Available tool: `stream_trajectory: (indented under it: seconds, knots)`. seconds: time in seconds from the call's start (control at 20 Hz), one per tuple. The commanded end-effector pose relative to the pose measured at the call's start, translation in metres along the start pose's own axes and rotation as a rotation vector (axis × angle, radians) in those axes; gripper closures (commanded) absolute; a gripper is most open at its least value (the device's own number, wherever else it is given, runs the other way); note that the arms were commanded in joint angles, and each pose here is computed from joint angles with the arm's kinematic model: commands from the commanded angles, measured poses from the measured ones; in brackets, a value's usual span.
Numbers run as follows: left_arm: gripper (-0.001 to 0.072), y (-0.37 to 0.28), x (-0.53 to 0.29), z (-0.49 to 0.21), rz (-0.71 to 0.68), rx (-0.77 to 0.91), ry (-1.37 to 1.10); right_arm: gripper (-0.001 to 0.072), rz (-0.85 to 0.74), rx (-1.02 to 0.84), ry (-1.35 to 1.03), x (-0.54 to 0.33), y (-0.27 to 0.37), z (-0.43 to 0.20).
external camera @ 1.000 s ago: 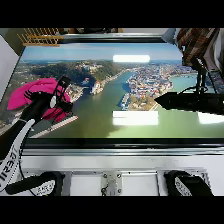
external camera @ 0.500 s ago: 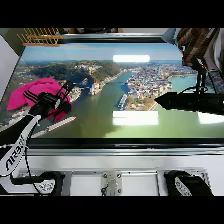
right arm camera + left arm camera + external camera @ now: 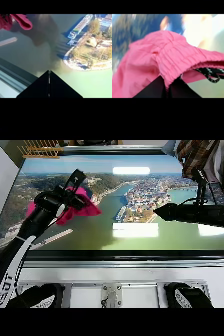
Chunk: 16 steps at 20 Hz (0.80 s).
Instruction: Fold the clothes and pants, and hang the long-sleeved shirts on hangers.
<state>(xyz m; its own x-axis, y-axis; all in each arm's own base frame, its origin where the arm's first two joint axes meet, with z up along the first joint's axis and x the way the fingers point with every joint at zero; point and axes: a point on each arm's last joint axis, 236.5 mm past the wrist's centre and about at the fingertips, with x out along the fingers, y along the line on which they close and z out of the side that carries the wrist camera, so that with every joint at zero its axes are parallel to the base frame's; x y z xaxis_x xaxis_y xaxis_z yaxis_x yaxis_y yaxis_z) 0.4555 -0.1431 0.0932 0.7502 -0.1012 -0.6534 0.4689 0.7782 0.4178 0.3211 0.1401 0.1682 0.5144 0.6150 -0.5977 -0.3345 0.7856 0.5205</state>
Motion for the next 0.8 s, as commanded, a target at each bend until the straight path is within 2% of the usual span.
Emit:
stream_trajectory:
  seconds: [0.0, 0.15, 0.3, 0.35, 0.4, 0.5, 0.6, 0.75]
  knots:
    - [0.0691, -0.084, -0.065, 0.089, -0.198, -0.043, -0.217, 0.0706, 0.015, 0.004, -0.107, -0.008, 0.005, 0.025]
    - [0.0691, -0.164, -0.074, 0.115, -0.338, -0.037, -0.242, 0.0706, -0.093, 0.05, -0.302, -0.043, -0.03, 0.066]
    - [0.0686, -0.23, -0.056, 0.133, -0.425, -0.069, -0.227, 0.0706, -0.158, 0.108, -0.387, -0.074, -0.057, 0.078]
    - [0.0387, -0.244, -0.047, 0.138, -0.439, -0.079, -0.215, 0.0706, -0.156, 0.122, -0.396, -0.079, -0.059, 0.078]
    - [0.0041, -0.25, -0.039, 0.143, -0.442, -0.105, -0.201, 0.0706, -0.151, 0.135, -0.398, -0.082, -0.06, 0.077]
    - [0.0027, -0.23, -0.019, 0.147, -0.405, -0.151, -0.147, 0.0706, -0.149, 0.142, -0.385, -0.083, -0.061, 0.073]
    - [0.0027, -0.178, 0.006, 0.141, -0.332, -0.217, -0.09, 0.0706, -0.14, 0.142, -0.36, -0.081, -0.058, 0.068]
    - [0.0027, -0.076, 0.055, 0.094, -0.202, -0.452, 0.046, 0.0707, -0.122, 0.142, -0.313, -0.076, -0.053, 0.058]
